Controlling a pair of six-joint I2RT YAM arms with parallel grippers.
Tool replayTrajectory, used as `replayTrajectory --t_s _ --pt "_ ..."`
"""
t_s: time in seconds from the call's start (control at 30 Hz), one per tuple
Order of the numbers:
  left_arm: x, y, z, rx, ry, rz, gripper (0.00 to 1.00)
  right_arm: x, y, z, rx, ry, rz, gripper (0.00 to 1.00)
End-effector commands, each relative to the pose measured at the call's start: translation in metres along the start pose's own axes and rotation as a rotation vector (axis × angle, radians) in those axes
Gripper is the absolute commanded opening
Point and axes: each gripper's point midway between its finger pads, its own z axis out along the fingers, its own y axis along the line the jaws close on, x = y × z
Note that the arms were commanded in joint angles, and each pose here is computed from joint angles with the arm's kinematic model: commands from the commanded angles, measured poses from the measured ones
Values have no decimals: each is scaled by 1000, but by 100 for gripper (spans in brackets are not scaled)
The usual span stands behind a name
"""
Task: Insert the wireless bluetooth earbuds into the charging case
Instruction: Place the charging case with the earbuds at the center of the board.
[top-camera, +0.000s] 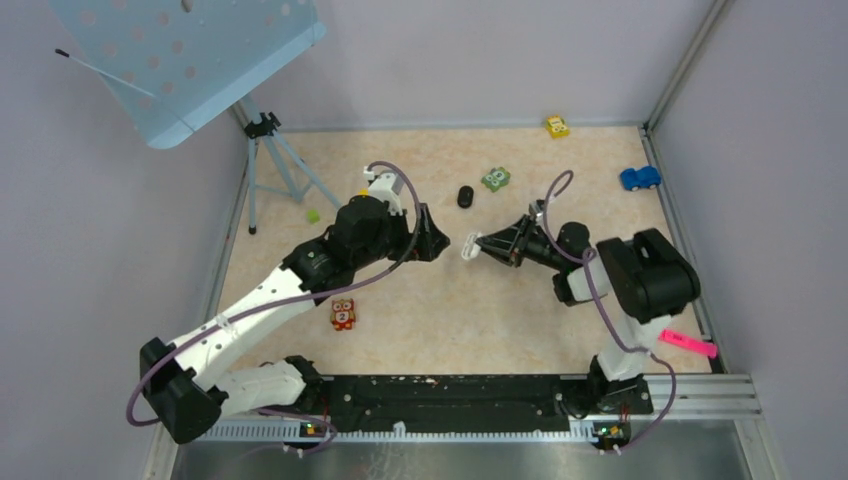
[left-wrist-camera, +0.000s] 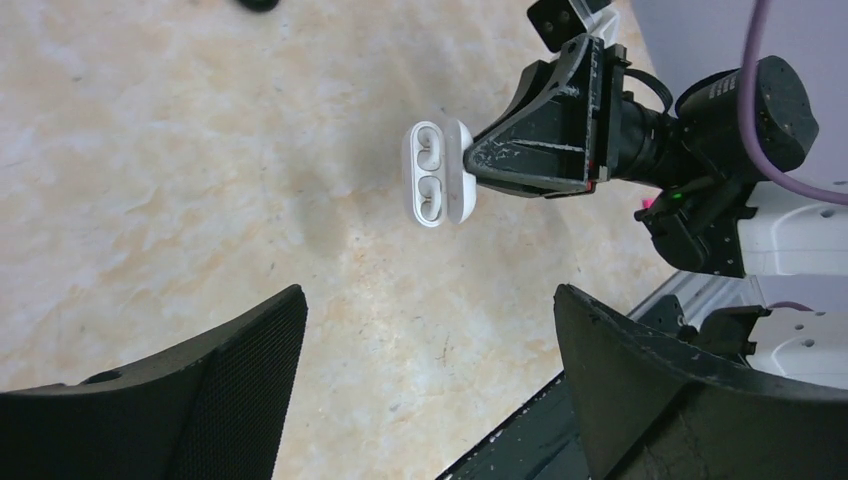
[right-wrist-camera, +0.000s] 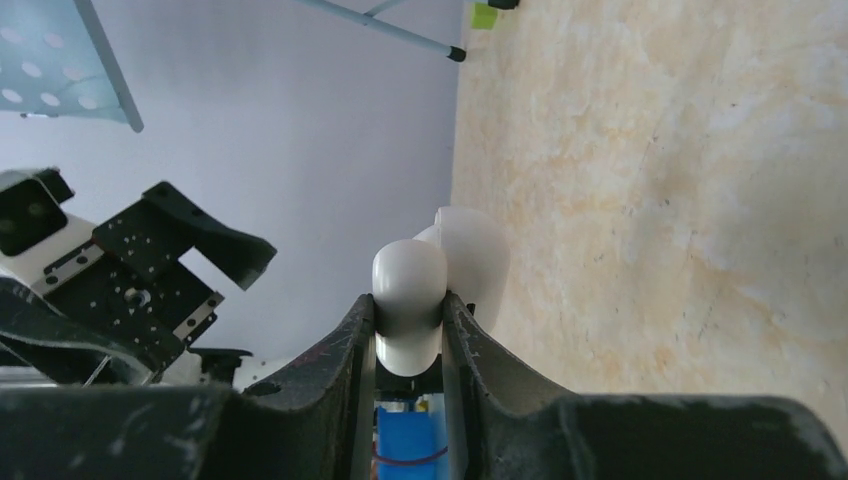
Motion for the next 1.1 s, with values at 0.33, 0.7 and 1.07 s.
replayTrajectory --t_s 0.33,0.7,1.07 --pt "-18 39 -26 -177 -82 -67 99 5 -57 37 132 49 35 0" --pt "-25 38 -24 -166 -103 -37 99 20 -87 20 273 67 31 0" --pt "-26 32 -17 -139 -84 -27 99 32 -98 1 312 44 26 33"
